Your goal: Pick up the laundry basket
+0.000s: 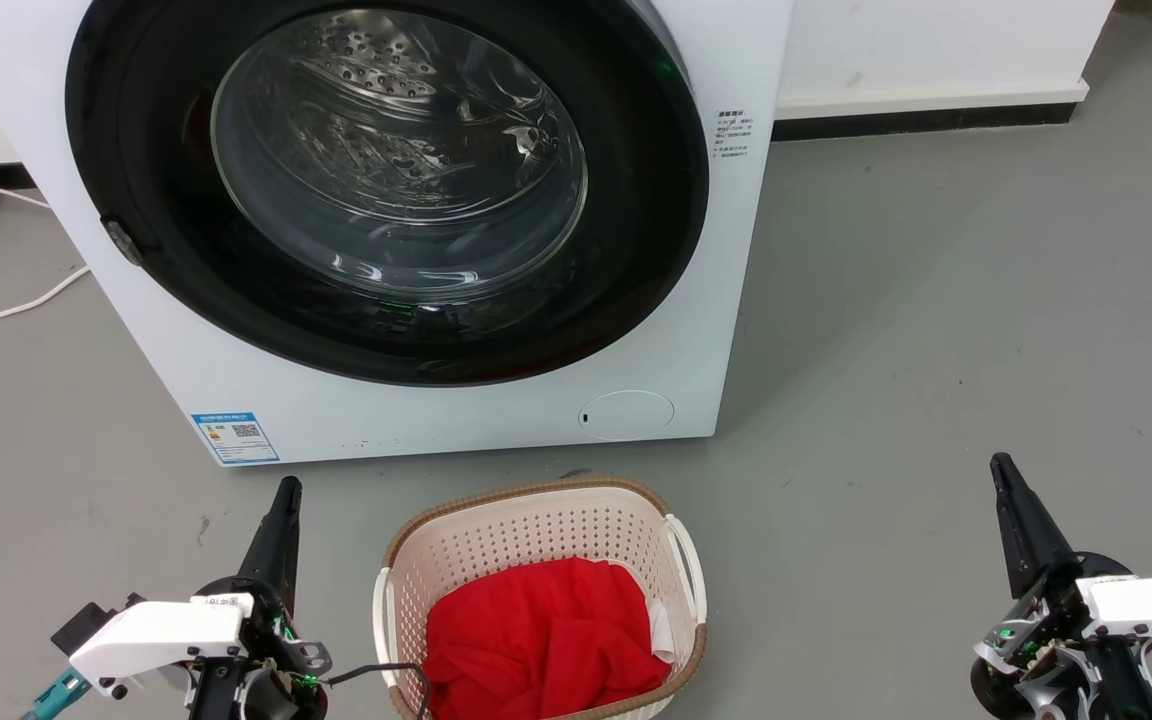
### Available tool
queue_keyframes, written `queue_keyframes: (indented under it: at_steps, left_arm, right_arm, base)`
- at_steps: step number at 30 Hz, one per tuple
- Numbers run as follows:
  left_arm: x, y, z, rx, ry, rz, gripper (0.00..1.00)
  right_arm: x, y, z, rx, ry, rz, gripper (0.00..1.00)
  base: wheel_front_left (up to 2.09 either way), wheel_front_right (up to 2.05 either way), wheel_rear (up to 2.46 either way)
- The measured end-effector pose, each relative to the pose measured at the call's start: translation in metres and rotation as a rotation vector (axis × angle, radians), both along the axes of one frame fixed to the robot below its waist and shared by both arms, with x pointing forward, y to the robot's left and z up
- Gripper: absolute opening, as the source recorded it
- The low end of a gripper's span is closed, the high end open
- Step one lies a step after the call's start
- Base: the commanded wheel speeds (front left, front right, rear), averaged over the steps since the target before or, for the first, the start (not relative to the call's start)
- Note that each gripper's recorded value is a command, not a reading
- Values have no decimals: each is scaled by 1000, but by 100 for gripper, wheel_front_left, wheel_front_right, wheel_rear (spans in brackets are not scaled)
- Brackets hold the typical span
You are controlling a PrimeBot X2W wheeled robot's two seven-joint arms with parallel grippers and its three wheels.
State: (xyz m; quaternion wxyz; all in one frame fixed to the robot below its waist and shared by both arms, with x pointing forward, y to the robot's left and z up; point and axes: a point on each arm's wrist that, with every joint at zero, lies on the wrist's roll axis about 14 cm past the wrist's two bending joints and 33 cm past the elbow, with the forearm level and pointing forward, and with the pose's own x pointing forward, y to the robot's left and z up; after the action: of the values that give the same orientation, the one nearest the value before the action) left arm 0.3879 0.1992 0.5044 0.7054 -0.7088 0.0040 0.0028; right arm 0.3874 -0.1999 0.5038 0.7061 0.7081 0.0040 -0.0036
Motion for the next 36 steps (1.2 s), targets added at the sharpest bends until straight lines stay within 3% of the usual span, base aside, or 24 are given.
queue_keyframes:
  at_steps: [28, 29, 36]
  left_arm:
    - [0, 0, 0, 0, 0, 0, 0]
    - [0, 0, -1, -1, 4, 0, 100]
    - [-9, 0, -19, 10, 56, 14, 100]
  right_arm:
    - [0, 0, 0, 0, 0, 0, 0]
    - [0, 0, -1, 0, 4, 0, 100]
    - [-10, -2, -21, -12, 62, -18, 100]
  base:
    - [0, 0, 0]
    - [0, 0, 0]
    - [0, 0, 0]
